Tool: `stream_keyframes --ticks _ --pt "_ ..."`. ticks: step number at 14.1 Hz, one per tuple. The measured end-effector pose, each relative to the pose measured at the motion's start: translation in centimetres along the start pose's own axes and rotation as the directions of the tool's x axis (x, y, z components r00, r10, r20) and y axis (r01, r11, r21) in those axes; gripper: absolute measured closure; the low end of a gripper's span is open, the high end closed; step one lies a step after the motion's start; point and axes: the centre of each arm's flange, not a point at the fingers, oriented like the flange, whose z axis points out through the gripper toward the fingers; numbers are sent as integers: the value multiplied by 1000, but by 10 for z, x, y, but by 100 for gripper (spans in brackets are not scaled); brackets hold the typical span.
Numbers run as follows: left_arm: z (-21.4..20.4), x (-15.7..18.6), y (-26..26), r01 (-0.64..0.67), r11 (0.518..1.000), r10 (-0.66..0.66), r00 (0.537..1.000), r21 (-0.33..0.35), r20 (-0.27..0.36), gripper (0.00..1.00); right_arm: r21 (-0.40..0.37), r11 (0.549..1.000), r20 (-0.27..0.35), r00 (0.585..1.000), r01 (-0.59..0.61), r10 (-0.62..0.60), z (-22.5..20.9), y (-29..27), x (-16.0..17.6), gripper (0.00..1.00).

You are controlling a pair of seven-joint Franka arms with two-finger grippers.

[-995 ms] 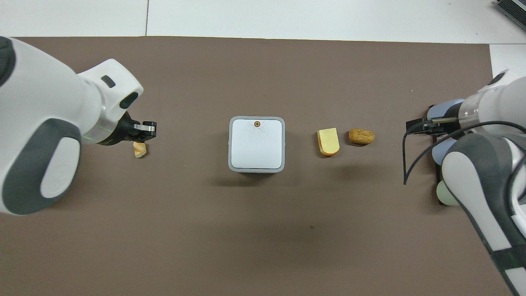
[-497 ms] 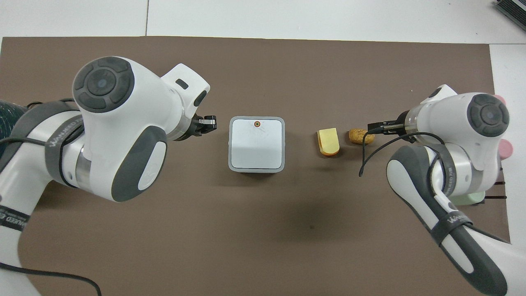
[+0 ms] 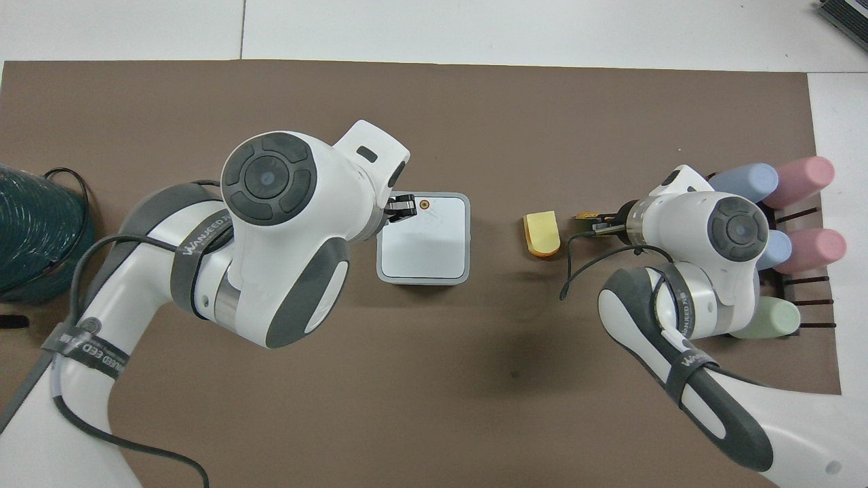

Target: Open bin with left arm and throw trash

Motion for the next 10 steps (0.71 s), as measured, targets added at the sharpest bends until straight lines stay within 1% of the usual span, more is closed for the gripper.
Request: stream_keyframes --ticks 2,5,6,8,10 --pt "21 -3 13 13 1000 -13 1000 -7 -12 99 3 1000 -46 999 18 -17 9 0 -10 0" --pt "54 -9 27 9 1000 -9 1000 -3 -14 99 6 1000 -87 996 24 -24 21 0 -16 0" --pt "62 -9 29 7 1000 -7 1000 -3 -15 99 7 1000 -99 995 24 -23 26 0 -16 0" --pt "72 -11 33 14 1000 -14 1000 -4 -20 99 9 1000 -100 995 24 -23 32 0 -17 0" --pt "75 -12 37 18 1000 -19 999 -11 -29 99 9 1000 -103 994 24 -23 31 0 -16 19"
